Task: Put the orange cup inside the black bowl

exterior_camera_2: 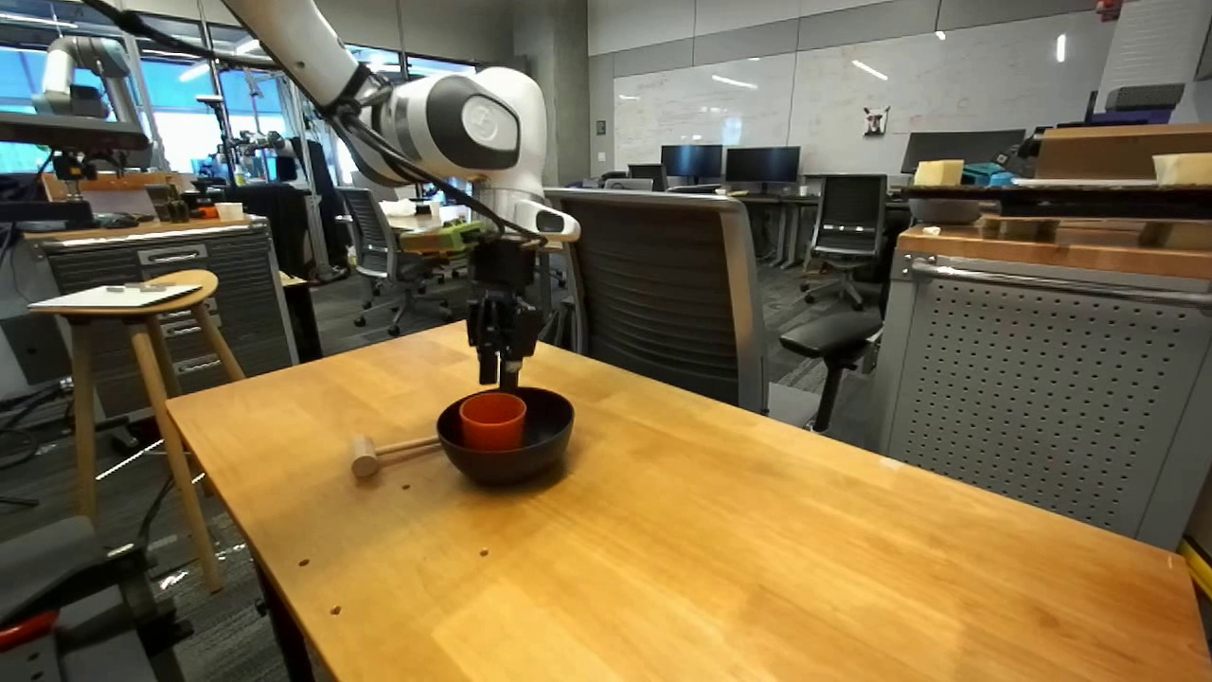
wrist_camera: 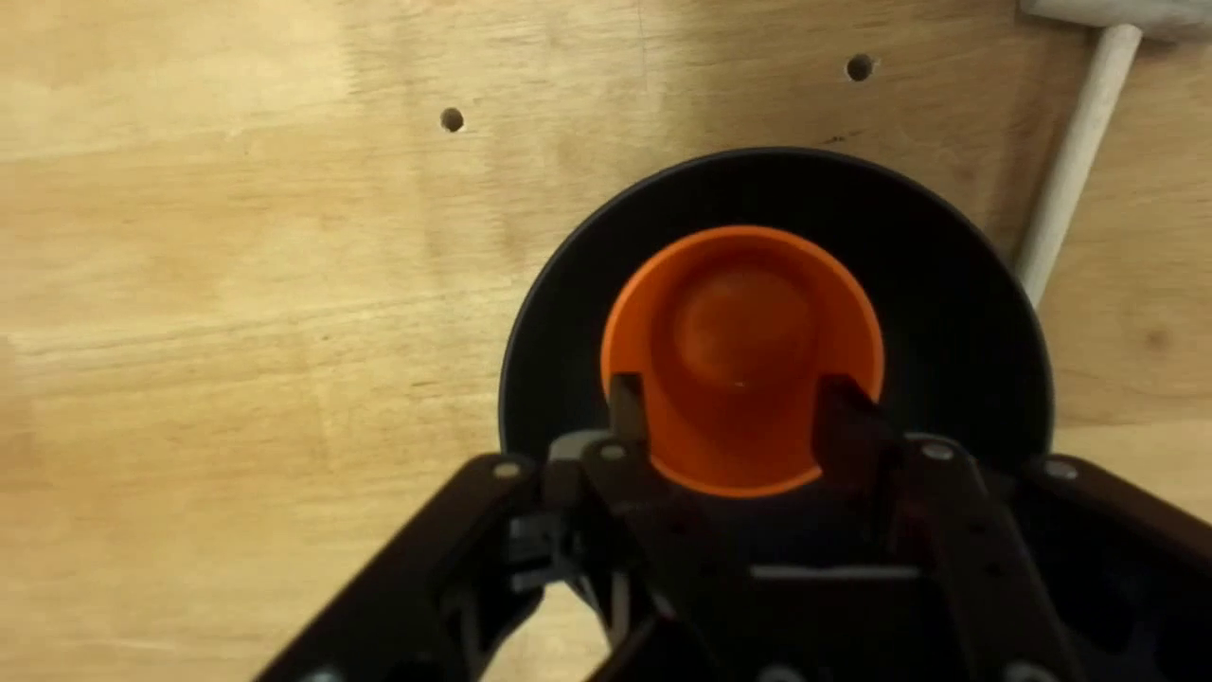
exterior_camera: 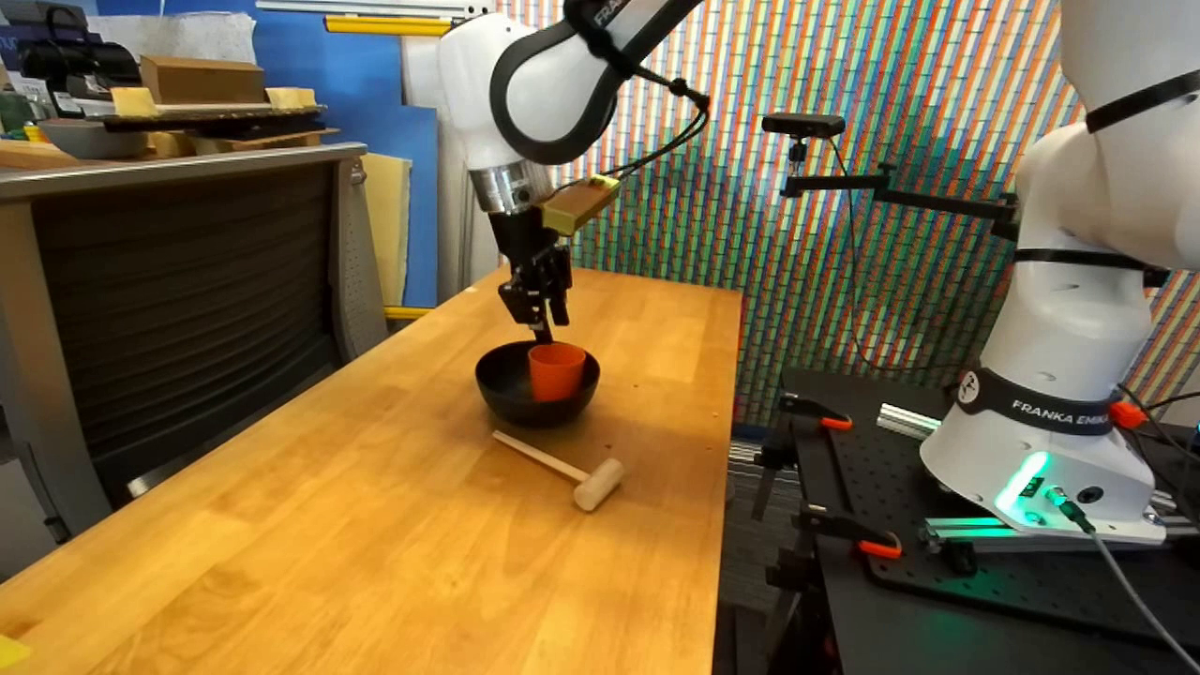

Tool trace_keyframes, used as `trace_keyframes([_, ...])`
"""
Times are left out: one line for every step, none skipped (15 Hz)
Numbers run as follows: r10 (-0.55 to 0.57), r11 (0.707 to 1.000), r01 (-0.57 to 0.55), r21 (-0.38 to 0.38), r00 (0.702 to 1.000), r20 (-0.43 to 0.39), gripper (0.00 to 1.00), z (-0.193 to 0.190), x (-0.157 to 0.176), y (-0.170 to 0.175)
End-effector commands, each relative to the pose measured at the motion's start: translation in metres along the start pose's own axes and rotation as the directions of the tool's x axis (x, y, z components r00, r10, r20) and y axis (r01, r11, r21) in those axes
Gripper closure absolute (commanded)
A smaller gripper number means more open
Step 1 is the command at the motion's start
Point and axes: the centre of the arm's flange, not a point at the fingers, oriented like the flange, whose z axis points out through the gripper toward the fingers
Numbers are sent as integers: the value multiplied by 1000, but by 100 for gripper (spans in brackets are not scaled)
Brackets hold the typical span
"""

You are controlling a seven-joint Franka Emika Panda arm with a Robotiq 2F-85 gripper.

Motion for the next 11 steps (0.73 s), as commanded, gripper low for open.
trace_keyframes([30,999,-27,18,988,-149,18,-52,-72,19])
trace_keyframes([13,1000,-9,22,983,-182,11,-63,-85,21])
trace_keyframes([-19,1000,22,16,979,-202,3,-74,-99,22])
trace_keyframes([-39,999,40,-1,975,-219,0,-83,-113,22])
trace_keyframes([-48,998,41,-39,972,-228,0,-90,-130,22])
trace_keyframes([-63,997,49,-63,967,-246,0,-96,-147,22])
trace_keyframes([-69,996,52,-72,962,-265,0,-99,-164,21])
trace_keyframes([-61,998,52,-47,975,-212,0,-85,-108,18])
trace_keyframes([-70,997,58,-58,972,-226,0,-90,-123,17])
trace_keyframes([-74,996,61,-62,969,-235,0,-93,-135,17])
trace_keyframes([-77,996,63,-64,968,-239,0,-94,-142,17])
